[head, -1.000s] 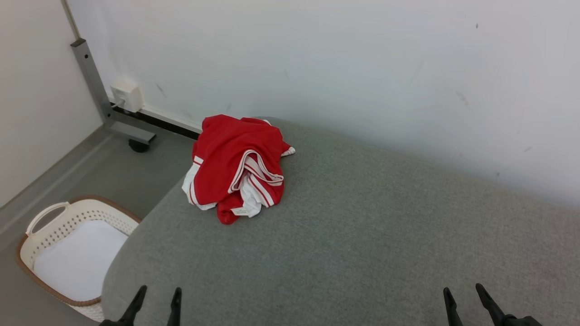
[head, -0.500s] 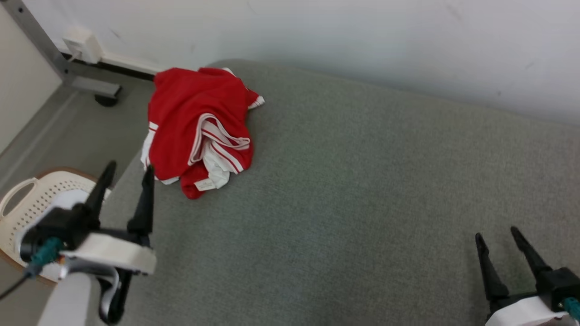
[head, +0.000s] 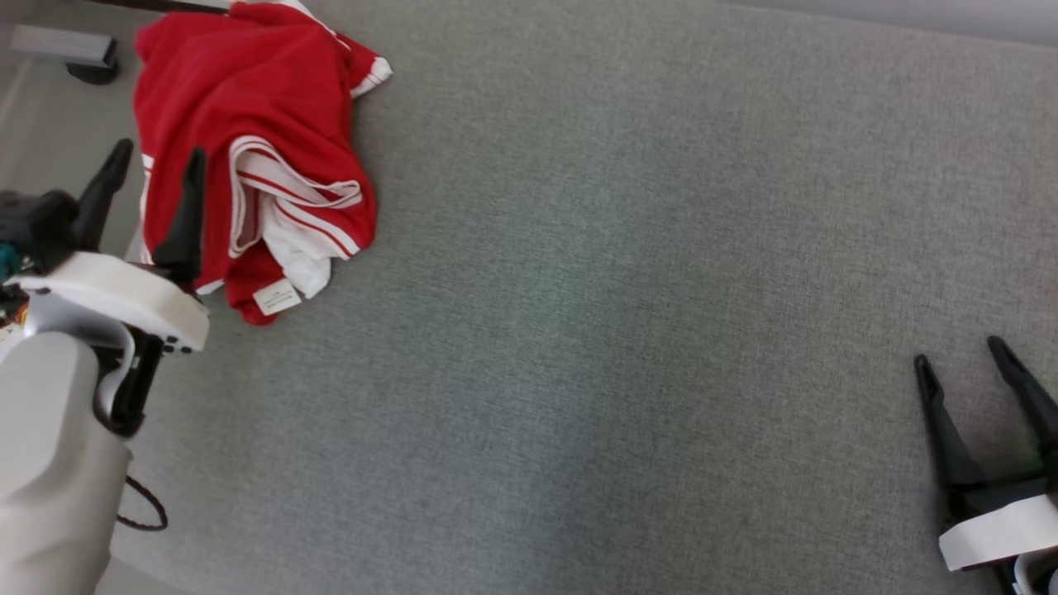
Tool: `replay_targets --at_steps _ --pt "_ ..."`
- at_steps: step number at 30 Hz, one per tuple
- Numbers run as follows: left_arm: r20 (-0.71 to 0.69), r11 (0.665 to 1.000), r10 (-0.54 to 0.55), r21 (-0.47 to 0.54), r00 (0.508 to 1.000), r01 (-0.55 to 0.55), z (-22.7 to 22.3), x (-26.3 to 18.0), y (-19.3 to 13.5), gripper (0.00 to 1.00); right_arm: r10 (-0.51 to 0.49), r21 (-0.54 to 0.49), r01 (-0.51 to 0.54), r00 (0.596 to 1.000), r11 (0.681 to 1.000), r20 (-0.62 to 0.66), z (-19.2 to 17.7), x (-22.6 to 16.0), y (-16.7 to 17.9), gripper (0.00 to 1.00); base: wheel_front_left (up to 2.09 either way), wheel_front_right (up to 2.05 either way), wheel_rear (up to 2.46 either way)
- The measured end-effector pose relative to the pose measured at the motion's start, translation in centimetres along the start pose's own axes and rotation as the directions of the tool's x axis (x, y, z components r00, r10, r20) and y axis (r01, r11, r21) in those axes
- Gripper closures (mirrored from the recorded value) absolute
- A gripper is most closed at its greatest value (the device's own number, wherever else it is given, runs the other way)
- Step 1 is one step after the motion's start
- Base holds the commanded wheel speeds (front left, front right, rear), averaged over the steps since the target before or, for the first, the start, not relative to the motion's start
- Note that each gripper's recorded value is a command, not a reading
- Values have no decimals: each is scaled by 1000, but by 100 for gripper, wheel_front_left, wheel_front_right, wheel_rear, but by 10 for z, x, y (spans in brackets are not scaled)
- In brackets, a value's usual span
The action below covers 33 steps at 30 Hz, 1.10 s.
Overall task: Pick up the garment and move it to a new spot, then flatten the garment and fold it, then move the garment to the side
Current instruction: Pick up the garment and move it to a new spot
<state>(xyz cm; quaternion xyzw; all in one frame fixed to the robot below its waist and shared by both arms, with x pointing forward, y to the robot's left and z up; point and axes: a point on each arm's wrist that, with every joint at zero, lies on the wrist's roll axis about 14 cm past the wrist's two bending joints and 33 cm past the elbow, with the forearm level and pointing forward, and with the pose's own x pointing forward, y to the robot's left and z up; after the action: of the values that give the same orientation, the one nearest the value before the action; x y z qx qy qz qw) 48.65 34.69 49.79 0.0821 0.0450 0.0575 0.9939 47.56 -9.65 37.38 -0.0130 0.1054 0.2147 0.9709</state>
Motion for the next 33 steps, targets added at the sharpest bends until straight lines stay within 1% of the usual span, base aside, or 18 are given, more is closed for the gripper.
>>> replay_targets --at_steps 1,5,8,13,14,15,17,19,21,24,27,30,33 --pt "-25 1000 -14 13 1000 14 -6 4 -3 0 -2 -5 2 1000 1000 -1 0 0 -2 0 0 0 0" --pt "-107 999 -32 -4 994 32 -28 17 -10 0 -6 -20 6 1000 1000 -13 -2 1 -10 0 0 0 0" --pt "-145 1000 -18 3 989 19 -38 25 -5 0 -7 -29 7 1000 1000 -21 -4 1 -14 0 0 0 0" --pt "-216 1000 -27 -5 976 27 -61 25 -12 0 -4 -36 3 1000 999 -30 -4 1 -16 0 0 0 0" --pt "-227 999 -32 -3 973 32 -64 25 -14 3 -3 -37 2 999 999 -35 -4 0 -16 0 0 0 0" --pt "-233 999 -33 -4 972 33 -65 25 -14 9 -2 -39 0 999 999 -38 -4 0 -16 0 0 0 0" --pt "-234 999 -39 -17 971 36 -65 26 -17 51 0 -44 -2 999 999 -45 -4 0 -15 0 0 0 0" --pt "-243 999 -51 -25 969 46 -67 25 -22 65 3 -48 -5 999 999 -47 -2 0 -15 0 0 0 0" --pt "-259 998 -68 -24 964 64 -71 22 -27 100 4 -51 -6 999 999 -50 -1 -1 -15 0 0 0 0" --pt "-276 996 -89 -40 957 81 -74 18 -34 100 2 -58 -5 999 998 -51 2 -3 -15 0 0 0 0" --pt "-264 996 -88 -57 961 75 -68 17 -32 100 -1 -62 -2 999 998 -50 4 -5 -15 0 0 0 0" --pt "-209 996 -73 -68 975 60 -46 21 -22 100 -4 -61 0 998 998 -55 5 -10 -13 0 0 0 0" --pt "-123 994 -69 -97 990 57 -14 27 -17 100 -9 -53 6 999 999 -54 6 -16 -11 0 0 0 0"
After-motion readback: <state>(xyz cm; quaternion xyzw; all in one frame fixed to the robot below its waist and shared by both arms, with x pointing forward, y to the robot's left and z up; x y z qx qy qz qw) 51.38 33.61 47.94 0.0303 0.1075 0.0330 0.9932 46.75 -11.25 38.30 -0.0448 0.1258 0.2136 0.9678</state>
